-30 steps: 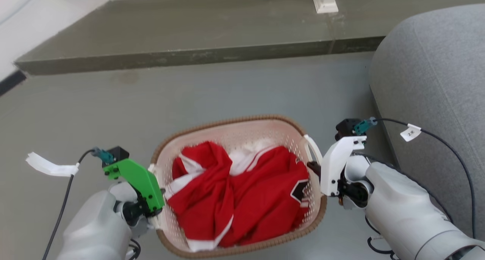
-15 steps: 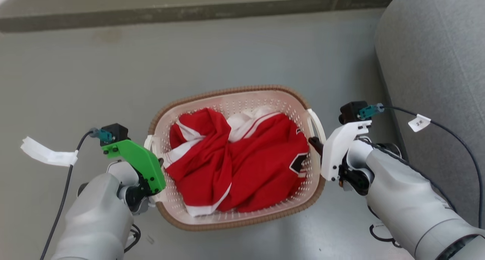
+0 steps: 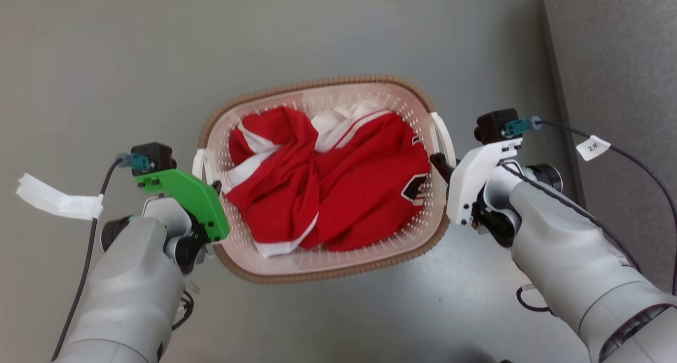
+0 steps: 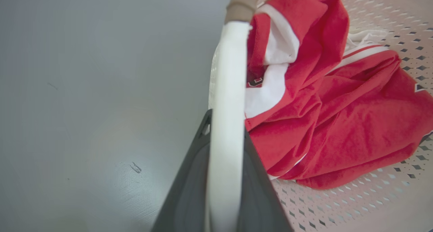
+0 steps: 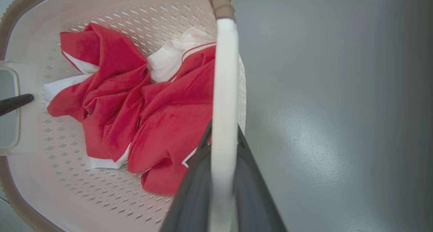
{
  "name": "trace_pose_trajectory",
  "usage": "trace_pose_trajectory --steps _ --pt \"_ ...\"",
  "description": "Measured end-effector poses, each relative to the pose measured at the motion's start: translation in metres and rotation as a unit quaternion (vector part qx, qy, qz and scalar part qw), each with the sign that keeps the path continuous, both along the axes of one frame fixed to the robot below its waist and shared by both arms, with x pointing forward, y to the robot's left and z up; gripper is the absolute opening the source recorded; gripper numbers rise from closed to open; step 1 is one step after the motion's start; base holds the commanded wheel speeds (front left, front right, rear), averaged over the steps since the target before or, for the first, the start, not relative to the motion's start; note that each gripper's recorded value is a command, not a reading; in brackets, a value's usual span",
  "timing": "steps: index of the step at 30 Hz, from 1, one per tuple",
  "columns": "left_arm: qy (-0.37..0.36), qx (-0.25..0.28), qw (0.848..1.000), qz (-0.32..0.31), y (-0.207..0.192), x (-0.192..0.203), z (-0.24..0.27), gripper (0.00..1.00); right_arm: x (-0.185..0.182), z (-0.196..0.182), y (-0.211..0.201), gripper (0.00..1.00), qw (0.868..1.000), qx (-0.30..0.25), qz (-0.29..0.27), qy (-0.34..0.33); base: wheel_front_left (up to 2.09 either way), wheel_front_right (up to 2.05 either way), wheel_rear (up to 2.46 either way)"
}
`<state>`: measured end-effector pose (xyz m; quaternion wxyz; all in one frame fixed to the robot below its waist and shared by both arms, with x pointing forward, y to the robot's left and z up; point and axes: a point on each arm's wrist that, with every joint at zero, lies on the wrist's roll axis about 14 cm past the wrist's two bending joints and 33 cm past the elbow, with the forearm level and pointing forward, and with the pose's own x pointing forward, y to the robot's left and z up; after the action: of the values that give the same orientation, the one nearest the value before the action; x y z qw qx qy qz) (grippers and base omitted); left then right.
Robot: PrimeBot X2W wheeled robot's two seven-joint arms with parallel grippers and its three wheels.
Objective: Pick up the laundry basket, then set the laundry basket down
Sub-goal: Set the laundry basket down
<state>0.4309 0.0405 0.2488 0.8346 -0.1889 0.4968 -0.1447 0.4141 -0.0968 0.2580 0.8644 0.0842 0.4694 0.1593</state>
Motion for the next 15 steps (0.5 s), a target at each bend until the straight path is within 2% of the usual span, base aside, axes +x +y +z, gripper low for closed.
trace_pose_trajectory --steps 15 --pt "-0.01 0.014 1.0 -0.005 -0.004 0.021 -0.057 0.0 0.014 -0.059 -0.005 0.0 1.0 -0.002 -0.012 0.029 0.0 0.0 0.0"
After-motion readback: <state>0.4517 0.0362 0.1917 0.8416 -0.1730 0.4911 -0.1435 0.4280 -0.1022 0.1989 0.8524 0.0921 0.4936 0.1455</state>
